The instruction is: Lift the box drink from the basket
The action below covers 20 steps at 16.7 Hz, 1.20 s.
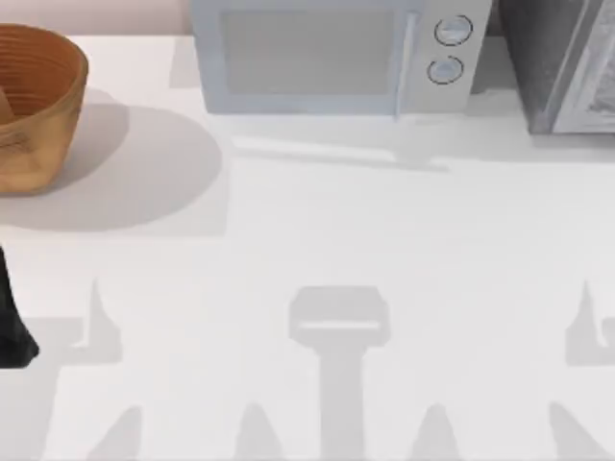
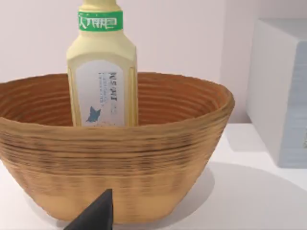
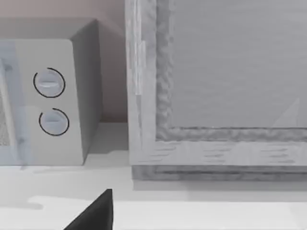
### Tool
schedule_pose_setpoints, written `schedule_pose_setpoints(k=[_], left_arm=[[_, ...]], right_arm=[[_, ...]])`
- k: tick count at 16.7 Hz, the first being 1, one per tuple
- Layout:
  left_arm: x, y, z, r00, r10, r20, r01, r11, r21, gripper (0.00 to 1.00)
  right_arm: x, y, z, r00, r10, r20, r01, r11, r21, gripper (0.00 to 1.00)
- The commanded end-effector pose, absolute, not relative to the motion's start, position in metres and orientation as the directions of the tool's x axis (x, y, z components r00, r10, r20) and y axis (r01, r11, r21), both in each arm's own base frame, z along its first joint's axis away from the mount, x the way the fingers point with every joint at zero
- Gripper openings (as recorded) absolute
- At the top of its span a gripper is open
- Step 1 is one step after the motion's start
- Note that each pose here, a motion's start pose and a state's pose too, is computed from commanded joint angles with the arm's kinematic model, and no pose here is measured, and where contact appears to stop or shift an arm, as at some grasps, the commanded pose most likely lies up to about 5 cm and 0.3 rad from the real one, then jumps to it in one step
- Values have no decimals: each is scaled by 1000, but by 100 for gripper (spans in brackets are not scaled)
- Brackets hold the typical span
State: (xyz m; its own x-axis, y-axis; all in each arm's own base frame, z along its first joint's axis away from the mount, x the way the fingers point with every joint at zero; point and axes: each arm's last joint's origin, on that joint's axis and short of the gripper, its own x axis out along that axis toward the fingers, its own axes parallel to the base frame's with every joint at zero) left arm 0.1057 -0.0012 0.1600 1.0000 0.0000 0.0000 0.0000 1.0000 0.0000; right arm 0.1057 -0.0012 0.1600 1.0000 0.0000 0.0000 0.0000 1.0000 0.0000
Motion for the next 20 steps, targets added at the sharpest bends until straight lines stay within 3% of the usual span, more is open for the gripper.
schedule_pose_setpoints(k=[5, 10, 15, 20], left_arm=[[108, 0, 165, 1000, 1, -2, -1, 1000, -2, 100], [128, 3, 192, 1000, -4, -3, 4, 1000, -6, 100], [175, 14, 220, 1000, -6, 8, 6, 1000, -6, 100], [240, 33, 220, 1000, -9, 10, 10, 1000, -6, 100]], right_arm=[[106, -1, 160, 1000, 0, 0, 0, 1000, 0, 100], [106, -1, 160, 1000, 0, 0, 0, 1000, 0, 100], [106, -1, 160, 1000, 0, 0, 0, 1000, 0, 100], [106, -1, 160, 1000, 0, 0, 0, 1000, 0, 100]])
